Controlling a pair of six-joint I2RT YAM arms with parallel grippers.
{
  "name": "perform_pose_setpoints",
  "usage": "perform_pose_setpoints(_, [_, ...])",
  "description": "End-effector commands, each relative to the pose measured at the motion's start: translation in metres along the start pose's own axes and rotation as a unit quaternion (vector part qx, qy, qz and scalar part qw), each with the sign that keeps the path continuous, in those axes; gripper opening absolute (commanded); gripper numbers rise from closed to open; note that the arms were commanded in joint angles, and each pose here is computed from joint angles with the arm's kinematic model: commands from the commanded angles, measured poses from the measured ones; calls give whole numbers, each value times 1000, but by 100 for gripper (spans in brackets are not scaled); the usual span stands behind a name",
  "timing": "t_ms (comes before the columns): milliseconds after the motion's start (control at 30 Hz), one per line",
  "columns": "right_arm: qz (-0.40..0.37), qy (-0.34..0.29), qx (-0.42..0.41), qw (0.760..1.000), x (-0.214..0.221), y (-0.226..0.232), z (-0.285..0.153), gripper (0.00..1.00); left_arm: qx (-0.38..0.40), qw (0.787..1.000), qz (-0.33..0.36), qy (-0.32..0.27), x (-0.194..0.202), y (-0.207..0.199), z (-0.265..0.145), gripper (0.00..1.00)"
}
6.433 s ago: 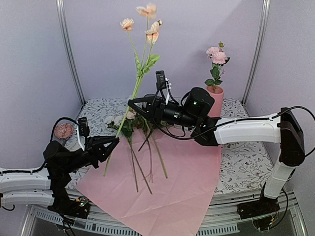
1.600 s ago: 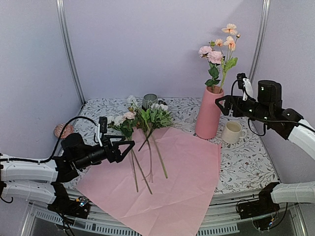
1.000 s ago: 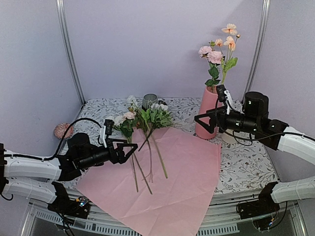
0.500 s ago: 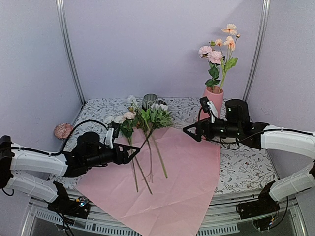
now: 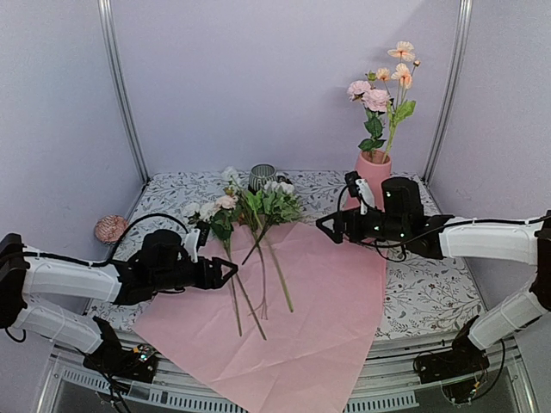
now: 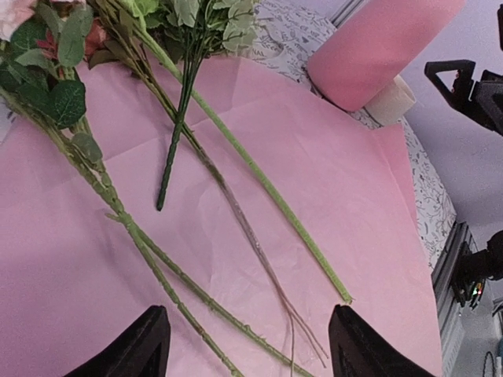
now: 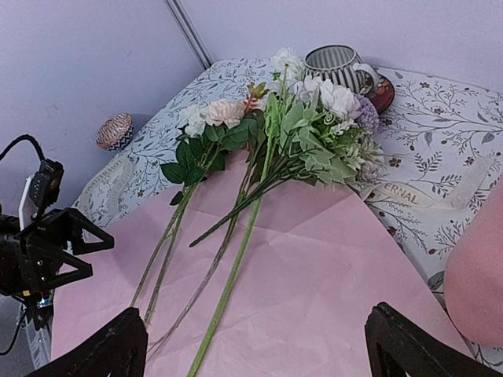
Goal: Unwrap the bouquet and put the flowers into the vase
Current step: Pick up the fake flower from the flattened wrapping paper.
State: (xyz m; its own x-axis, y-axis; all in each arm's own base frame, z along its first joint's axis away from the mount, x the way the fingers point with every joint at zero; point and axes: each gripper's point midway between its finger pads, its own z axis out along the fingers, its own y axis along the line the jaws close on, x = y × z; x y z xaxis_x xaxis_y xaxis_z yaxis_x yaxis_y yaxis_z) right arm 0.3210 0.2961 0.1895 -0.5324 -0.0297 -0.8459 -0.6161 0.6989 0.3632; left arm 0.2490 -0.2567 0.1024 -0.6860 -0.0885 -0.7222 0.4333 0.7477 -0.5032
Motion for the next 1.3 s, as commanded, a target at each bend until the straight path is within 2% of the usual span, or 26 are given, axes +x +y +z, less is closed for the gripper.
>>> perform_pose_setpoints(0, [0,-11,1,1000,2,-7,13,99,-23,1000,12,9,-3,7,-2,74])
perform_pose_setpoints(200, [18,-8,24,1000,-5,-16,33,99,-35,999,22,16,-6,8,-1,75])
perform_pose_setpoints(300, [10,-23,30,999,-9,-20,40,99,-24,999,30,22,-7,3,0,79])
perform_pose_setpoints(400, [3,-35,31,999,6,-26,40,99,-27,999,26,30,-4,4,1,79])
perform_pose_setpoints(433, [3,-38,27,999,13,-27,39,99,-33,999,23,33,-2,6,2,77])
perform_pose_setpoints(600, [12,-35,-6,999,28,-20,38,99,-58,997,8,56,2,13,12,52])
perform_pose_setpoints(667, [11,-36,-23,999,29,-14,39,99,-67,996,-3,62,2,15,18,47])
perform_pose_setpoints(833, [-11,-39,-30,999,28,-5,38,99,-121,988,-42,89,14,38,32,46])
perform_pose_setpoints(1000, [-19,-42,-29,999,27,-3,36,99,-133,983,-64,111,23,49,41,45])
perform_pose_setpoints(1267, [-24,-44,-19,999,25,-6,37,99,-109,981,-78,139,37,47,53,31])
